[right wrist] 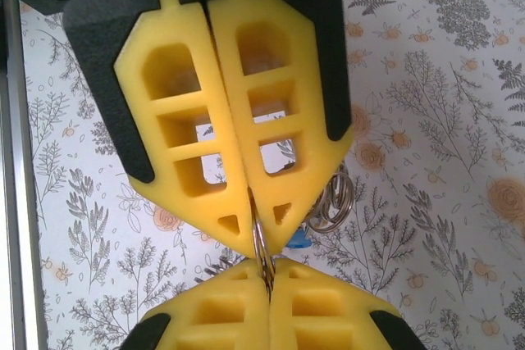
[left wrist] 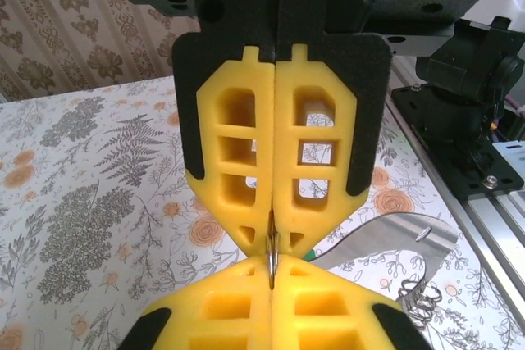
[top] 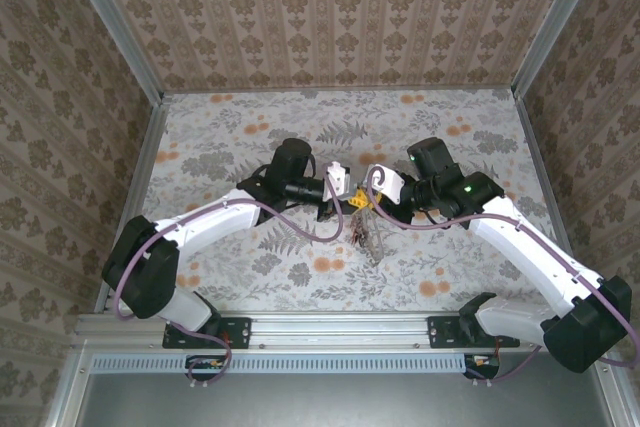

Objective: Put the keys on the keyring

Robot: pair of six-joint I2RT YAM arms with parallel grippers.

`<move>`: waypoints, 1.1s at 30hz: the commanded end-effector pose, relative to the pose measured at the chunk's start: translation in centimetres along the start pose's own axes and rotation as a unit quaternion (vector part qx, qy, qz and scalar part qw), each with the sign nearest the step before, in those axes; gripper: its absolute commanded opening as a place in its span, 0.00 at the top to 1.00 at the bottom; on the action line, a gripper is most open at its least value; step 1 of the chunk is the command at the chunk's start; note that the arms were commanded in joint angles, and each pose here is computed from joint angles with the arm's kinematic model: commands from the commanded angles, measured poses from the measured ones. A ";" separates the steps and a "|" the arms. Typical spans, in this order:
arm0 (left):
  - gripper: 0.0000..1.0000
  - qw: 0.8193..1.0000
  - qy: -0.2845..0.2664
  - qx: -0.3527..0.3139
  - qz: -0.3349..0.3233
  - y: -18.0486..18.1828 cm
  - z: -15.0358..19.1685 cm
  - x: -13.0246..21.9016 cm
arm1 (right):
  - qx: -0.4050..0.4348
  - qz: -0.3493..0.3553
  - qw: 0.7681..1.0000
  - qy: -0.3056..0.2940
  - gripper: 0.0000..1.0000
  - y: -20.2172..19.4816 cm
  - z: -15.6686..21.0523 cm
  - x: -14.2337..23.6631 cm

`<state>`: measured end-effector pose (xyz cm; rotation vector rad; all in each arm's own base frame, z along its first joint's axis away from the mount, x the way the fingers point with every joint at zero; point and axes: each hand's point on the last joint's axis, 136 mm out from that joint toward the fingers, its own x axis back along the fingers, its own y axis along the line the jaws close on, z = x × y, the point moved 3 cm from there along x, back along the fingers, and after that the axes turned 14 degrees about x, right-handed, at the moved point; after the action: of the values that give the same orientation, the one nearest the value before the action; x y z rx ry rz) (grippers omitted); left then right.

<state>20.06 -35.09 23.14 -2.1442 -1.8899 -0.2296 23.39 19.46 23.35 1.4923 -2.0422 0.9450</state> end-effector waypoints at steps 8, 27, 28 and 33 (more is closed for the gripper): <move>1.00 0.998 -0.058 0.003 0.012 0.0 -1.4 0.7 | 0.011 0.070 0.994 -0.080 0.85 -0.8 -0.9 1.2; 1.00 0.995 -0.093 -0.003 0.023 -0.2 -2.3 1.1 | 0.006 0.139 0.987 -0.082 0.72 -1.0 1.8 2.0; 1.00 0.995 -0.092 -0.004 0.023 -0.2 -2.2 1.1 | 0.010 0.137 0.988 -0.076 0.69 -0.9 1.8 2.3; 1.00 0.995 -0.090 -0.005 0.031 -0.3 -2.5 1.1 | 0.032 0.129 0.986 -0.101 0.62 -0.7 0.5 3.0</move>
<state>20.28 -34.93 24.95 -2.2413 -1.9190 -0.0284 23.37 17.06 23.84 1.4069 -2.4060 0.9537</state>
